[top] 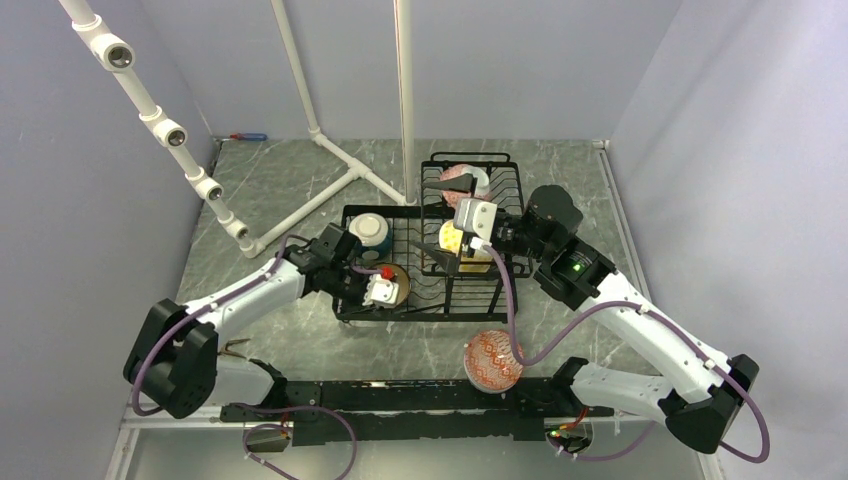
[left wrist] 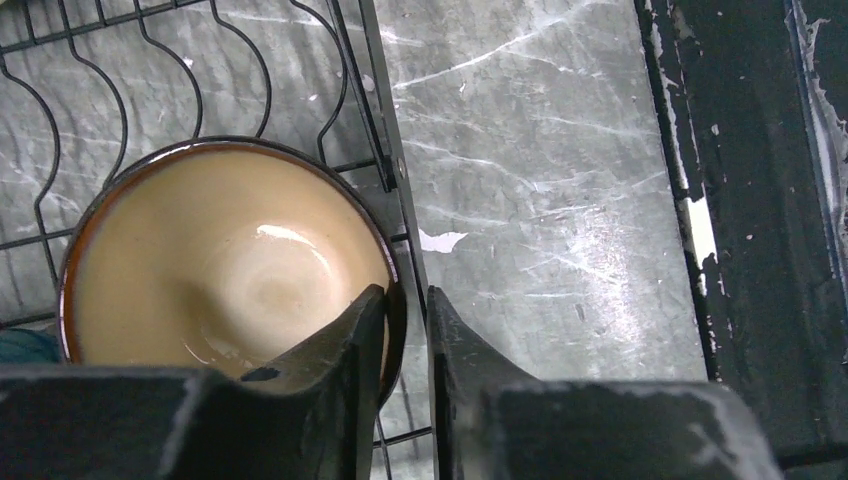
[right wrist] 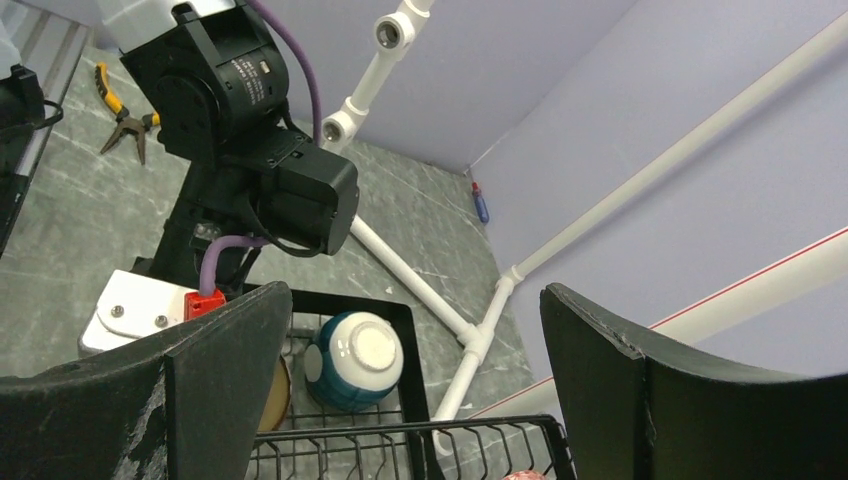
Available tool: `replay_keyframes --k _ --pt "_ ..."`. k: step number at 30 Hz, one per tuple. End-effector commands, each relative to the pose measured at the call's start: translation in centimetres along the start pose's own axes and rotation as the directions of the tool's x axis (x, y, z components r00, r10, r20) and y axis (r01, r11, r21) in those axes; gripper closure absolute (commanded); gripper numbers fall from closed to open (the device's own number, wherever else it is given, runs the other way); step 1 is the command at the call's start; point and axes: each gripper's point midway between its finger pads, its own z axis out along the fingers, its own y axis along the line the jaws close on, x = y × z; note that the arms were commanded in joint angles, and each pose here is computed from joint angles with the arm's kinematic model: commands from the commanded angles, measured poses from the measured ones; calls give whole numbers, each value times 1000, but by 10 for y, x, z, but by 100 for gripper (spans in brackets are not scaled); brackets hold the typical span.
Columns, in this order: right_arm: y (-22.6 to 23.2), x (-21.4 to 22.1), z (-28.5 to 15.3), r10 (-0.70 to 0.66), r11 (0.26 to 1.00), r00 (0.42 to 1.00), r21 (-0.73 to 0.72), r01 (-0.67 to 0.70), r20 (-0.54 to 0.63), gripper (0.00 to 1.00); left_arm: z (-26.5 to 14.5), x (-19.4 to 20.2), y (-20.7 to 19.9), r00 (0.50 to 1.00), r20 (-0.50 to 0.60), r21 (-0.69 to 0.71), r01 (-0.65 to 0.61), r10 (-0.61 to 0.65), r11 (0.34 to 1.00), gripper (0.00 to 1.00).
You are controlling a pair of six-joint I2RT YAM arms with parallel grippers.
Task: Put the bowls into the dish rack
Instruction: Pick up the bowl from the dish rack.
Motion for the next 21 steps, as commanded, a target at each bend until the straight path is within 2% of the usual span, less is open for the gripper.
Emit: replay_keyframes --k 1,5,9,15,21 --pt "-5 -11 -6 -29 999 999 24 28 26 0 -4 -9 37 997 -8 -101 -75 75 992 81" --pt "-4 -11 -6 -26 999 999 21 26 28 0 -4 -9 40 997 -12 -99 -76 75 992 97" --pt "-3 -12 -6 -29 999 999 17 28 31 0 -11 -23 43 995 37 -117 -85 90 990 97" --pt "-2 -13 -7 -27 1000 999 16 26 39 0 -28 -57 41 977 184 -165 -74 105 984 97" --pt "0 -9 -6 -17 1000 999 13 17 38 0 -41 -68 32 959 269 -205 -34 89 978 97"
